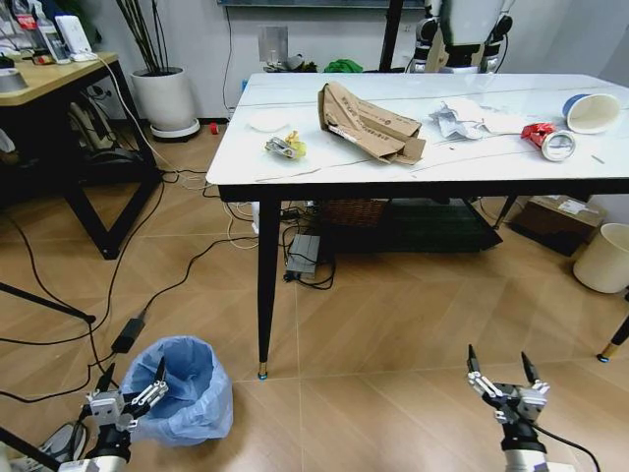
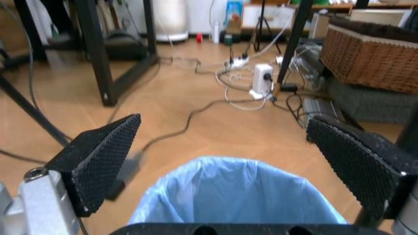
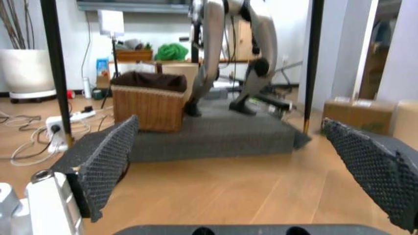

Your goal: Pick up the trash bin and place the trash from the table into it.

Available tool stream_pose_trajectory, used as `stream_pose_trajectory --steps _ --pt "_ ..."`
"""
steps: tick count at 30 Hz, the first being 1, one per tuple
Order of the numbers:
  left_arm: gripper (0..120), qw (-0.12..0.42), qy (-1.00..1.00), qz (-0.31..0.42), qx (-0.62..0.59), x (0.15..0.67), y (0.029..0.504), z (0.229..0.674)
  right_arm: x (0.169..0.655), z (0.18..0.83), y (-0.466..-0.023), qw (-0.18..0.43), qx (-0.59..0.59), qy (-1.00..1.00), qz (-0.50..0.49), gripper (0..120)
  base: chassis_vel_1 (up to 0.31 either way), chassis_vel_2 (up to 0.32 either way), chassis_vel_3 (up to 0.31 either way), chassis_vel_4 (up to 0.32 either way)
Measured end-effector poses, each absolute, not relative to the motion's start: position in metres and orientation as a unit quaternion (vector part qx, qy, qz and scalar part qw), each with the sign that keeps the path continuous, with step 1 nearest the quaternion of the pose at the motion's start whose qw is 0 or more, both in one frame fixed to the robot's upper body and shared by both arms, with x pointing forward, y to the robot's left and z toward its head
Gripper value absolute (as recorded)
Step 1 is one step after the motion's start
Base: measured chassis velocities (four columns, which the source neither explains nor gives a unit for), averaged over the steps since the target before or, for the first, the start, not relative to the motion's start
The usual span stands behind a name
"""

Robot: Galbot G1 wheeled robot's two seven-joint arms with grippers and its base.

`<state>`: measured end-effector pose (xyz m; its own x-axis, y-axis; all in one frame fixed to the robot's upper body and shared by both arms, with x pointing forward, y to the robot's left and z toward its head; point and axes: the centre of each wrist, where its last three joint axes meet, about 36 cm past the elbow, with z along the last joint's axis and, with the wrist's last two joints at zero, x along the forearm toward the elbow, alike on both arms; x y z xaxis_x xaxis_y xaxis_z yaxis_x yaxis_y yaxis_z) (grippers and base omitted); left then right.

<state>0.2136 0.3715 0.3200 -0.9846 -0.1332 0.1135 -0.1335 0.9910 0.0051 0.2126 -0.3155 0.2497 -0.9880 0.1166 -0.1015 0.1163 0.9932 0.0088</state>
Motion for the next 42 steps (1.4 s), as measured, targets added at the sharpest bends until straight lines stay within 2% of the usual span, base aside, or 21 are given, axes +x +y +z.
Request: stream_pose_trajectory --steps 4,15,30,42 --pt "100 0.098 -0.991 0.025 0.089 0.219 0.375 0.327 0.2 0.224 -0.298 0.038 0.054 0.998 0.011 100 0.0 0.0 0.0 0.0" --pt "100 0.174 -0.974 0.029 0.143 0.225 0.402 0.312 0.195 0.215 -0.3 0.034 0.058 0.998 0.012 100 0.0 0.0 0.0 0.0" --pt "98 0.234 -0.953 0.06 0.182 0.226 0.402 0.288 0.204 0.22 -0.298 0.034 0.04 0.998 0.016 100 0.0 0.0 0.0 0.0" --pt "99 0.242 -0.946 0.087 0.196 0.248 0.403 0.292 0.195 0.218 -0.295 0.029 0.041 0.999 0.015 100 0.0 0.0 0.0 0.0"
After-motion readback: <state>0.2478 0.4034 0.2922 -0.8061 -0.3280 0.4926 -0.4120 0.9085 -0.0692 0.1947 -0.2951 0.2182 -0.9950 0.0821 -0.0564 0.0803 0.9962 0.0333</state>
